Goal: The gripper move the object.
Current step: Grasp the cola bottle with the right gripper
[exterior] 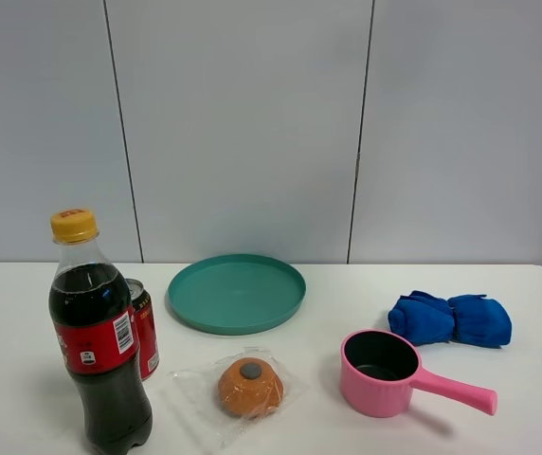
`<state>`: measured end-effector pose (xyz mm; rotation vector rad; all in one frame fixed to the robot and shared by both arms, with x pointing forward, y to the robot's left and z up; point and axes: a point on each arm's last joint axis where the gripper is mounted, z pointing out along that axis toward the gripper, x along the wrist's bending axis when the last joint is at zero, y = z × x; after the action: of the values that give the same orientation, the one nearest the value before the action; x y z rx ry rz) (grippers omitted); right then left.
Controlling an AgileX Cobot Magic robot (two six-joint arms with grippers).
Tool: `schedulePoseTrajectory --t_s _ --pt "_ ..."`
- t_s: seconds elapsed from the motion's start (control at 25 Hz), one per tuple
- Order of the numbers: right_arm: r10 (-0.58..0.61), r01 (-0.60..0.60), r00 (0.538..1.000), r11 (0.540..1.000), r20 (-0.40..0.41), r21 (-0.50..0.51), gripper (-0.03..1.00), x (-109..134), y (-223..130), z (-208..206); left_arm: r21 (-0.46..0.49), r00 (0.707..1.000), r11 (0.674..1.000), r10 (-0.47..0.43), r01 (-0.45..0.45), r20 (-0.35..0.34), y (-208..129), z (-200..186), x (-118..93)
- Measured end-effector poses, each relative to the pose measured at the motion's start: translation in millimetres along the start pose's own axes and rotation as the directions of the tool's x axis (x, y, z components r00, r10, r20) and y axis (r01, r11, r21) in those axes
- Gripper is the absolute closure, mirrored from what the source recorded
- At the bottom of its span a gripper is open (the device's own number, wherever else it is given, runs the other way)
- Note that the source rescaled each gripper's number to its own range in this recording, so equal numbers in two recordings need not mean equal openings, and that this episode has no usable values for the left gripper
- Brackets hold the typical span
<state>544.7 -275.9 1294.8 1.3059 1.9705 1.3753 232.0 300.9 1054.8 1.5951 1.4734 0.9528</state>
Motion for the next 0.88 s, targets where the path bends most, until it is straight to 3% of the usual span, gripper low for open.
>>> schedulePoseTrajectory --t_s 0.16,0.28,0.48,0.68,0.88 --pt "-0.021 0.023 0.999 0.999 -0.05 0.042 0.22 -7 2 41 0.0 1.0 1.0 0.0 0.0 0.0 0 0 0" --pt "-0.103 0.115 0.988 0.988 -0.114 0.107 0.22 9 -5 78 0.0 1.0 1.0 0.0 0.0 0.0 0 0 0" --pt "-0.242 0.293 0.936 0.938 -0.256 0.185 0.22 70 -23 129 0.0 1.0 1.0 0.0 0.0 0.0 0 0 0" --pt "-0.326 0.399 0.872 0.906 -0.366 0.144 0.22 137 -36 159 0.0 1.0 1.0 0.0 0.0 0.0 0 0 0" --pt "-0.404 0.51 0.775 0.854 -0.485 0.103 0.22 208 -59 174 0.0 1.0 1.0 0.0 0.0 0.0 0 0 0"
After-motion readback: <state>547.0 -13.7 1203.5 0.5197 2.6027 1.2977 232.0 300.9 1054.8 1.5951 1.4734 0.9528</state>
